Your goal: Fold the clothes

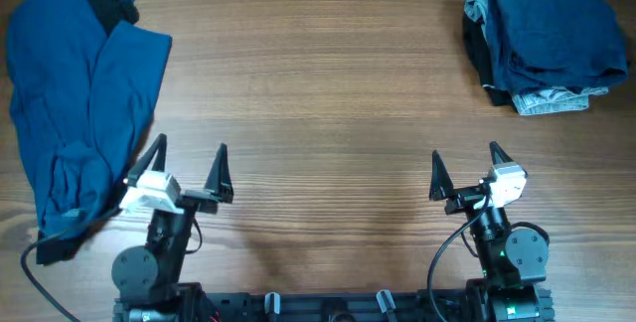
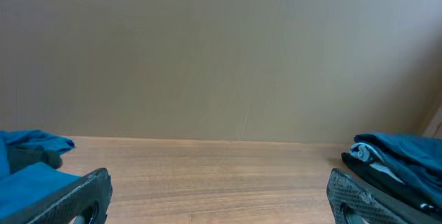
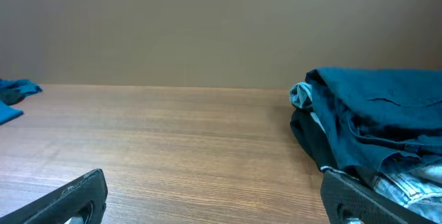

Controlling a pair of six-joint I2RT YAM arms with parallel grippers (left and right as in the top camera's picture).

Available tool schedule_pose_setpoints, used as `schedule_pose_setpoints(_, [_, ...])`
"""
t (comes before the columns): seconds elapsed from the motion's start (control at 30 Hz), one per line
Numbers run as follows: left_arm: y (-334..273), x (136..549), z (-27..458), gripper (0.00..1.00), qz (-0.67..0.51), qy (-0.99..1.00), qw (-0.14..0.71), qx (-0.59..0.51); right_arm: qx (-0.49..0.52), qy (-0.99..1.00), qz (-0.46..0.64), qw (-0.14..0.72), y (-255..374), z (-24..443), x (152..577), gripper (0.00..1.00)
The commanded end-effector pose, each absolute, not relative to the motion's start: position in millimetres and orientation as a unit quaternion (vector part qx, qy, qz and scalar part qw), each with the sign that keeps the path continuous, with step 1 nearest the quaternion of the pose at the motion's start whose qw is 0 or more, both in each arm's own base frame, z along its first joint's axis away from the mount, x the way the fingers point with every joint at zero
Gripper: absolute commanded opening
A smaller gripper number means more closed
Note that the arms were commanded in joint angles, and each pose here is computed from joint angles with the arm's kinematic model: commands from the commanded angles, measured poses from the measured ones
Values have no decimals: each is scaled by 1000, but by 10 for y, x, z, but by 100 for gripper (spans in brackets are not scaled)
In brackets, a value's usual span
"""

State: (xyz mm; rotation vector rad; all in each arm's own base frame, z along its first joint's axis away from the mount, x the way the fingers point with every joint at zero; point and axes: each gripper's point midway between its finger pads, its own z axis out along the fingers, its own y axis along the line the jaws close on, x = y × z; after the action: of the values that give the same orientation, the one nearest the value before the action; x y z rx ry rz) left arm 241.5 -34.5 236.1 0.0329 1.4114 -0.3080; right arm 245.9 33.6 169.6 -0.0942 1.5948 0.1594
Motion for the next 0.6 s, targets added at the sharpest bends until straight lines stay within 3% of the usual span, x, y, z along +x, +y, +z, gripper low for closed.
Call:
schedule_pose_setpoints(0.0, [-344,2380,2274,100,-134,637,759,26,-33,714,71,696,315,1700,2462,99])
schedule_pose_setpoints(0.2, [-358,2390,2147,100,-138,648,749,29,-32,714,71,696,315,1700,2462,100])
schedule_pose_setpoints(0.33, [-420,2404,1623,100,-158,725,670,21,-33,714,71,696,315,1700,2462,100])
schedule_pose_setpoints(0.57, [-437,2401,1643,100,-162,722,672,26,-33,714,71,696,315,1699,2462,100])
